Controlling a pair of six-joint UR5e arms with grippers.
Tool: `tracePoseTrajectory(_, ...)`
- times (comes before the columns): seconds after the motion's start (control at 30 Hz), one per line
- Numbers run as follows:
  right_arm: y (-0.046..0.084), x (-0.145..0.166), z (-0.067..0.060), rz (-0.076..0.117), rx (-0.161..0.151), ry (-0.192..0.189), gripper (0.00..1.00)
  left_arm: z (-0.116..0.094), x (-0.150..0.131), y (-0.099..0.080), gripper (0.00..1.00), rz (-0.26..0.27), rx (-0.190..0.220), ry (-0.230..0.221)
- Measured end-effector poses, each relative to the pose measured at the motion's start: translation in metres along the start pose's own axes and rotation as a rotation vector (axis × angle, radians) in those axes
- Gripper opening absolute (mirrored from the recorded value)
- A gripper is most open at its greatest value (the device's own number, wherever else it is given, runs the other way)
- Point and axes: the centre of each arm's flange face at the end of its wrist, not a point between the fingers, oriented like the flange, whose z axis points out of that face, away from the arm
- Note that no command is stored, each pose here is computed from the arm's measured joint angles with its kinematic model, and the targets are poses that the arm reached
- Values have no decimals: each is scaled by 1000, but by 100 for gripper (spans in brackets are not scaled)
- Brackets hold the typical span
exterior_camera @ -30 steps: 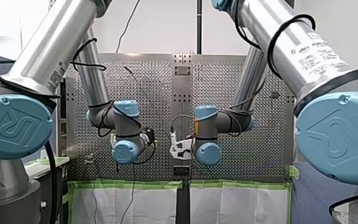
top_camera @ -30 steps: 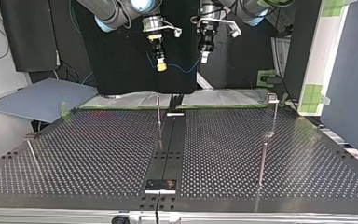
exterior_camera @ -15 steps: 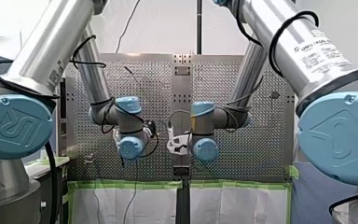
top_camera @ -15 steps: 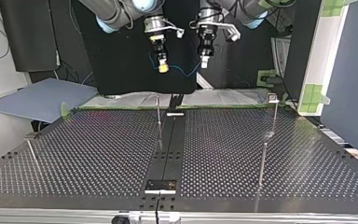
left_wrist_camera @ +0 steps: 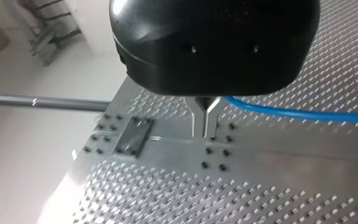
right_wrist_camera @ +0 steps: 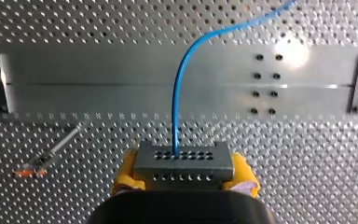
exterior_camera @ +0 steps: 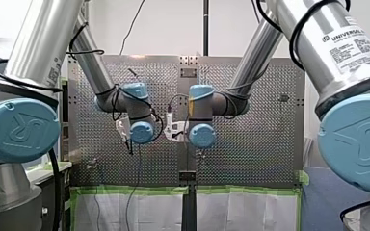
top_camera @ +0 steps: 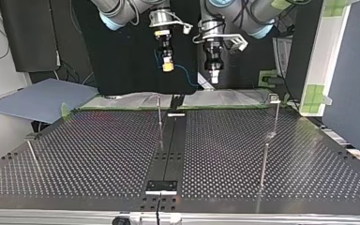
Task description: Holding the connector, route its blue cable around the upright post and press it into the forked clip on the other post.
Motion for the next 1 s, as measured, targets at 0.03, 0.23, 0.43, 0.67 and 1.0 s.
tracePoseTrajectory(0.03,4,5,2,4,-9,0,0,3,-3,2,0,-6,-3,-2)
tracePoseTrajectory(0.23,26,29,12,18,-27,0,0,20,-23,12,0,-20,-8,-12)
tracePoseTrajectory(0.43,46,56,24,-7,-29,9,0,37,-45,24,0,-18,-5,-21)
tracePoseTrajectory(0.67,55,101,42,-17,-6,58,0,57,-74,40,0,-21,-39,-48)
tracePoseTrajectory(1.0,43,181,51,3,84,147,0,87,-100,54,0,-45,-98,-77)
